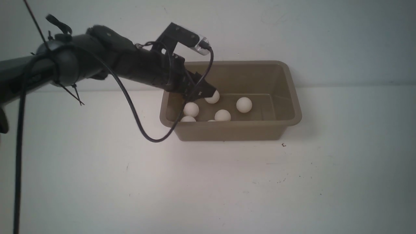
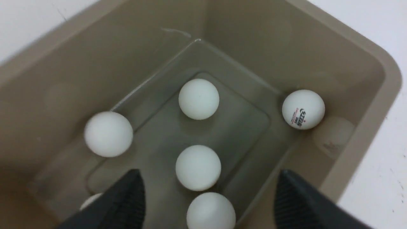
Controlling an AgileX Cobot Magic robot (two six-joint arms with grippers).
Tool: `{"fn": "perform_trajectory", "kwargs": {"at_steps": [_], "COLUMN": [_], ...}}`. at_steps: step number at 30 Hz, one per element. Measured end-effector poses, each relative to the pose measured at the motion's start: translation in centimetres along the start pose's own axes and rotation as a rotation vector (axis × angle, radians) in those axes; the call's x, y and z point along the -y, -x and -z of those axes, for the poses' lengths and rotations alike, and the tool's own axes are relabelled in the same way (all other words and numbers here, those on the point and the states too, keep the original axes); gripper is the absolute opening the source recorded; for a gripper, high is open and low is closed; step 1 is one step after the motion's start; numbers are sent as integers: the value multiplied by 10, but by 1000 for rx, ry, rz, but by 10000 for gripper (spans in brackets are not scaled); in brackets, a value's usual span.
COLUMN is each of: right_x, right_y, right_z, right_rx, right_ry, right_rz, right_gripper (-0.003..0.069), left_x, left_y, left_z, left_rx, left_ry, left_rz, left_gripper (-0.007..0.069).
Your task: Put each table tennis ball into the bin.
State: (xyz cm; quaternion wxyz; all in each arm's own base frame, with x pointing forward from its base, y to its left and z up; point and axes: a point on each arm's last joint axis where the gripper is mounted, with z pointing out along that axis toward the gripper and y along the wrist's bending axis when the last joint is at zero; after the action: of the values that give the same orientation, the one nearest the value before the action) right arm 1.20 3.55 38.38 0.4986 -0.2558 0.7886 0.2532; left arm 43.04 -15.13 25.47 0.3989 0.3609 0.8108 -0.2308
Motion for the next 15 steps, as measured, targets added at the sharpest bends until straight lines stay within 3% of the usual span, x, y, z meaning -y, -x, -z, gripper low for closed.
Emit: {"fn": "perform_trajectory", "kwargs": {"at_steps": [4, 5, 7, 15], "right_x": [0, 0, 1, 13], "right_y": [1, 2, 4, 4], "right_z": [0, 0, 0, 3], "right_rx": [16, 26, 46, 33], "right_ry": [-3, -5, -19, -160], "right_rz": [63, 90, 160, 280], "right_gripper": [-10, -10, -10, -10], "left_x": [21, 28, 50, 98], "left_y": [37, 46, 69, 84], "left_z": [57, 73, 120, 218], "left_rx": [50, 68, 126, 119], "left_ry": [60, 73, 122, 257], "left_rz": [-163, -196, -276, -335], "left_gripper": [217, 128, 34, -4]}}
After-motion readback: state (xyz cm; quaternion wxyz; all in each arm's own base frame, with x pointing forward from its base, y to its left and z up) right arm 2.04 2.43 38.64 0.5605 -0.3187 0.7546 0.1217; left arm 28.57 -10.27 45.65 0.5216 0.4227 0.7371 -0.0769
